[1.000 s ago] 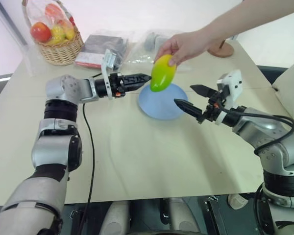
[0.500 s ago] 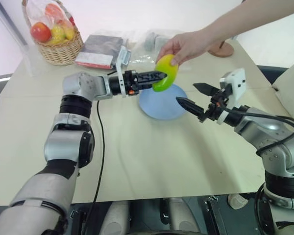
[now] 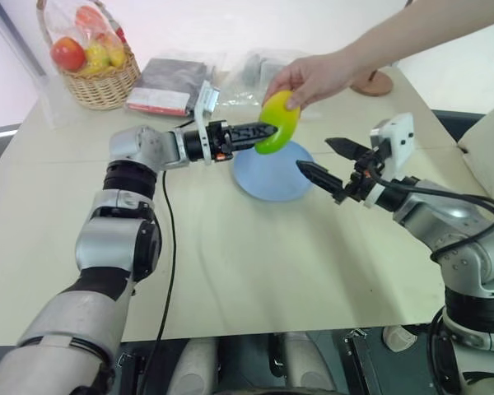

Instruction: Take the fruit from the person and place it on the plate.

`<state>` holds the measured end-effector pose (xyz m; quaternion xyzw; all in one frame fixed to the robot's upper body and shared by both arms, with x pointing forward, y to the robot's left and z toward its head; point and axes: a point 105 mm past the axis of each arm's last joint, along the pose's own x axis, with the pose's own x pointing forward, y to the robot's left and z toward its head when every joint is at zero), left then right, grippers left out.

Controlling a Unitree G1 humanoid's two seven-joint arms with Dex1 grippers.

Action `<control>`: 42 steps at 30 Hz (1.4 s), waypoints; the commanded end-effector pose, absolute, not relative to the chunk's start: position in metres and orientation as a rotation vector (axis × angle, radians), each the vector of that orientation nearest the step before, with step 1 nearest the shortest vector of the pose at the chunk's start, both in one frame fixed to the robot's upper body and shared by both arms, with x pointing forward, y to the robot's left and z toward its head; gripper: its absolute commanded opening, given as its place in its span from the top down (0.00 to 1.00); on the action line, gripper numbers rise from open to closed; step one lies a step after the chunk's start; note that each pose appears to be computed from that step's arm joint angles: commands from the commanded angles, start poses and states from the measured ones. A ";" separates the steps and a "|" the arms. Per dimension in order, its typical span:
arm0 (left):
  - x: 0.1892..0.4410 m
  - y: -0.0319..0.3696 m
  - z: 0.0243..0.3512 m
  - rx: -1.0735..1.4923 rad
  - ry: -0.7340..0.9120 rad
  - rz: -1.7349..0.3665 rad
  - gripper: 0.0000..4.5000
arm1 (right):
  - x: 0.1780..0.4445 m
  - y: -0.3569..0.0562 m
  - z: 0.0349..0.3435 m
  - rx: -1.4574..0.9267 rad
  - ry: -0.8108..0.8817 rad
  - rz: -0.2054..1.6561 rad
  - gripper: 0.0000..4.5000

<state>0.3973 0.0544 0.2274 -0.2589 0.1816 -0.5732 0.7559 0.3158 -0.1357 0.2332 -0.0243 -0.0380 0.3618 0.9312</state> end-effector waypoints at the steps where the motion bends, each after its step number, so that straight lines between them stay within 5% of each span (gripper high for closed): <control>1: 0.395 0.071 0.239 -0.406 0.288 -1.254 0.00 | 0.312 -0.124 0.253 -0.027 -0.156 0.781 0.01; 17: 0.373 0.140 0.272 0.039 -0.079 -0.972 0.00 | 0.333 -0.095 0.262 0.295 -0.046 0.859 0.01; 42: 0.358 0.166 0.307 0.157 -0.197 -0.846 0.00 | 0.357 -0.076 0.262 0.518 0.097 0.921 0.01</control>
